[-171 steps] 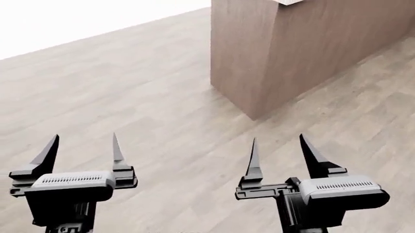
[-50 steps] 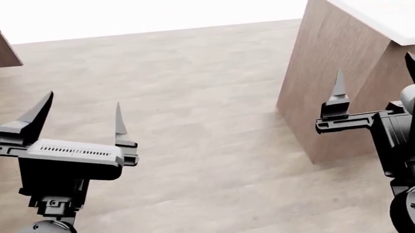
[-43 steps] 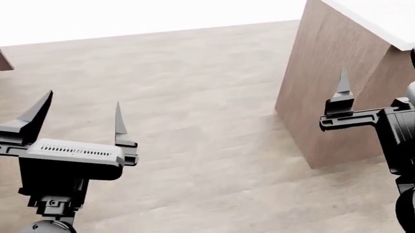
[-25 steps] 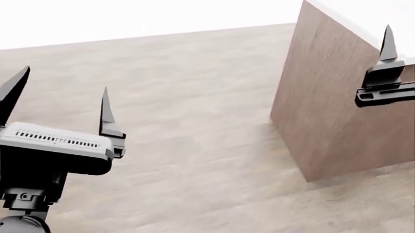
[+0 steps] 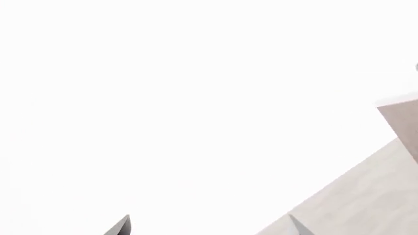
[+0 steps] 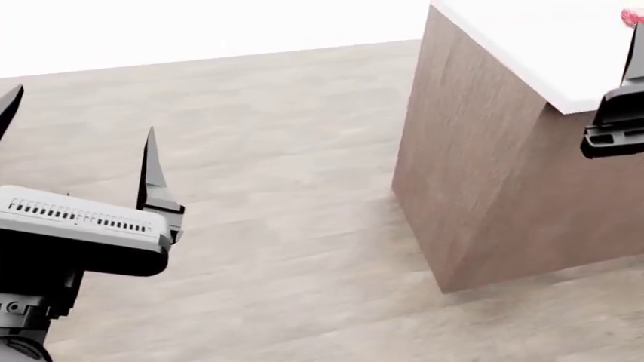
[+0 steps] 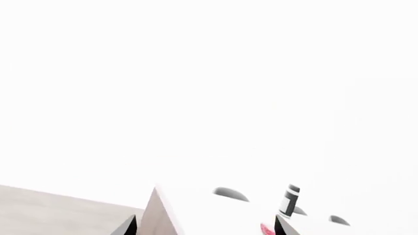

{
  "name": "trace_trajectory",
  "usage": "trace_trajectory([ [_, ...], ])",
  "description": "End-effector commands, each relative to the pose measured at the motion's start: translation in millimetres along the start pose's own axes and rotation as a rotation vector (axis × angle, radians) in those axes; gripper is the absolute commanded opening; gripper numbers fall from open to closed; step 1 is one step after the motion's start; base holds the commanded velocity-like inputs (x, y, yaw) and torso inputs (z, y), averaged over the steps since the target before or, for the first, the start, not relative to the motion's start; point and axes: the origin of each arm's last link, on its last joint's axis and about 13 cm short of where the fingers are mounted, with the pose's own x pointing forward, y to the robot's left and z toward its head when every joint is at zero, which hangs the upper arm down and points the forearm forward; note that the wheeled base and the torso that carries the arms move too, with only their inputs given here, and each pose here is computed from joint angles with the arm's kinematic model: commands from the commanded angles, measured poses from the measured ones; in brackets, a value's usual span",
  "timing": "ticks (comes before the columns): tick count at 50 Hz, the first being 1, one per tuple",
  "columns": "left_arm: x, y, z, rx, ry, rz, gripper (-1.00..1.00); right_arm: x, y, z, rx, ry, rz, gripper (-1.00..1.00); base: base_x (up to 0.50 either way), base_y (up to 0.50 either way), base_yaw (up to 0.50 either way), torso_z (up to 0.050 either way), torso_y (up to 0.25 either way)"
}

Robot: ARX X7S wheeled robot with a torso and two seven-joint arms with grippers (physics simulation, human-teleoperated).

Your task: Pick the pork chop from the counter and place it in the cabinet.

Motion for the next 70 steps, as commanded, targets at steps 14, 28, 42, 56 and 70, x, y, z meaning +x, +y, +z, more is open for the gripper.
trace_trajectory([
  [14,-1,-0.2,5,0.019,-0.005,-0.01,1.0,3,-2.3,-19,0.056,0.064,0.033,1.0,-0.5,-0.04,0.0,0.0,0.001],
  [28,1,-4.2,7,0.032,-0.005,-0.03,1.0,9,-4.5,-28,0.079,0.07,0.043,1.0,-0.47,-0.16,0.0,0.0,0.001],
  [42,-1,-2.9,7,0.03,-0.005,-0.027,1.0,8,-7.2,-28,0.088,0.087,0.034,1.0,-0.47,-0.17,0.0,0.0,0.002],
  [56,43,44.4,22,-0.422,0.157,-0.046,1.0,3,-9.5,-18,0.122,0.106,0.095,1.0,-0.47,-0.17,0.0,0.0,0.001],
  [70,42,56.6,31,-0.375,0.183,-0.058,1.0,2,-9.6,-8,0.1,0.113,0.124,1.0,-0.47,-0.17,0.0,0.0,0.002],
])
